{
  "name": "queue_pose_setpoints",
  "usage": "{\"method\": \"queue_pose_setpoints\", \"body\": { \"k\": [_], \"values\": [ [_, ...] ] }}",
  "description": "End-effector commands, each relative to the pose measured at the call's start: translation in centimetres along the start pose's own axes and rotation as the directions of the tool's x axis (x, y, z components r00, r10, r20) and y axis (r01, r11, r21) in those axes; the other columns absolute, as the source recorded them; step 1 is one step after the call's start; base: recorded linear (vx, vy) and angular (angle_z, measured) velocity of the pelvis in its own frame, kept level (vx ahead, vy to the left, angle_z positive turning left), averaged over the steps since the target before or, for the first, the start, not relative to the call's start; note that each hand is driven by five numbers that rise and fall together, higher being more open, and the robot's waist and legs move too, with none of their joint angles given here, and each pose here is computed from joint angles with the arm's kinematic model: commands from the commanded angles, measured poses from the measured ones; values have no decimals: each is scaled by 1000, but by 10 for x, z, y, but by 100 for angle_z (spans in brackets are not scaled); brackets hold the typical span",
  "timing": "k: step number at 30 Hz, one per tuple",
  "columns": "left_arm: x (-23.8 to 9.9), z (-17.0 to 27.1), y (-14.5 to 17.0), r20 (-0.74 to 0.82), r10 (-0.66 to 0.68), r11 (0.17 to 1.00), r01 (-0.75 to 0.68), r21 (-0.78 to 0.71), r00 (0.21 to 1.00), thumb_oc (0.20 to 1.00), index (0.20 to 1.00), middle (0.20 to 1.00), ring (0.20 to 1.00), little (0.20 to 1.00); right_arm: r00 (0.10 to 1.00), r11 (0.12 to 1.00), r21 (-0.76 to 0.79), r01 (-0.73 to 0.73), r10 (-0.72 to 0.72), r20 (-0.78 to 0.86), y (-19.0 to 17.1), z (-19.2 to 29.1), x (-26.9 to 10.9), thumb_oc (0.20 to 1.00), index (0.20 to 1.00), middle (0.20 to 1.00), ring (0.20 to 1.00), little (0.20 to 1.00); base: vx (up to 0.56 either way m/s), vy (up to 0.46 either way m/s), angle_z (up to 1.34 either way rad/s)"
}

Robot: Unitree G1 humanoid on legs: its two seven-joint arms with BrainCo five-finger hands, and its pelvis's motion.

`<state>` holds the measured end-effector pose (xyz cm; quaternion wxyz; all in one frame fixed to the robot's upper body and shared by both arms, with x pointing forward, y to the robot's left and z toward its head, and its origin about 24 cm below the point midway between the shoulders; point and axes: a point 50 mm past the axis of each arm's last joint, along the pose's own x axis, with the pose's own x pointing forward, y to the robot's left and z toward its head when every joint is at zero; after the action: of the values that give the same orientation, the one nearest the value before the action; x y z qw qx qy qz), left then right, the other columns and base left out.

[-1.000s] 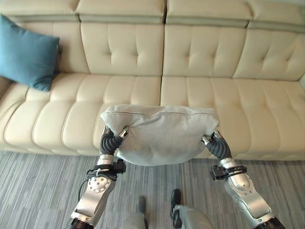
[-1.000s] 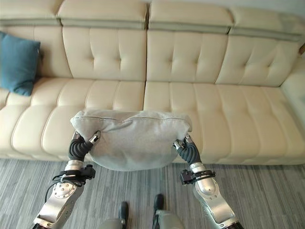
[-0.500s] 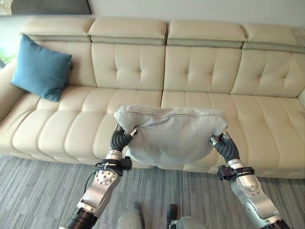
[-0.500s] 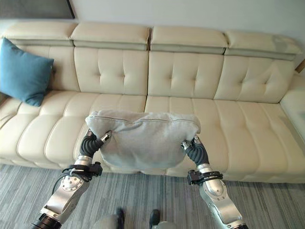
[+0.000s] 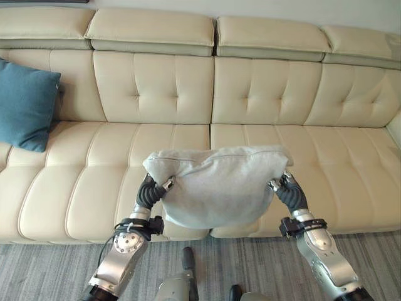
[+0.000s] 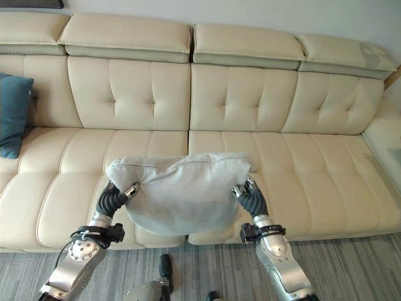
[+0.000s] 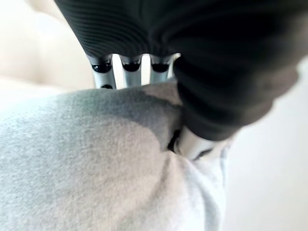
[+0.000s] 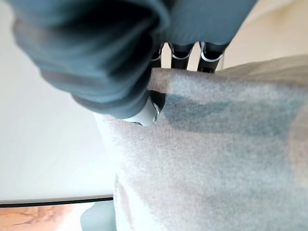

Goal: Pick up all the scattered cushions and arrange them neatly on the sofa.

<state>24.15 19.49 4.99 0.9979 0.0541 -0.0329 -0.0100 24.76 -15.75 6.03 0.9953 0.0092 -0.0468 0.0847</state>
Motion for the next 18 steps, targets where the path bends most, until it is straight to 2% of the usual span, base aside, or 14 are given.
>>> {"method": "queue_pose_setpoints", "body": {
  "k": [1, 5, 10, 18],
  "values": [
    [6, 42, -33, 241, -167, 984, 179, -25, 956, 200, 200, 200, 200, 200, 917, 971, 5, -241, 226, 328, 45, 61, 24, 200, 200, 200, 200, 200, 77, 83, -33],
    [8, 45, -30, 259, -154, 986, 164, -18, 954, 200, 200, 200, 200, 200, 899, 959, -1, -284, 267, 348, 51, 67, 26, 200, 200, 200, 200, 200, 159, 15, -9],
    [6, 40, -27, 246, -139, 988, 150, -25, 959, 200, 200, 200, 200, 200, 893, 960, -69, -270, 277, 354, 48, 70, 29, 200, 200, 200, 200, 200, 134, -112, 29],
    [15, 38, -28, 239, -74, 995, 88, -46, 968, 200, 200, 200, 200, 200, 902, 962, -29, -271, 264, 343, 45, 70, 33, 200, 200, 200, 200, 200, 143, -136, 19]
  ]
}}
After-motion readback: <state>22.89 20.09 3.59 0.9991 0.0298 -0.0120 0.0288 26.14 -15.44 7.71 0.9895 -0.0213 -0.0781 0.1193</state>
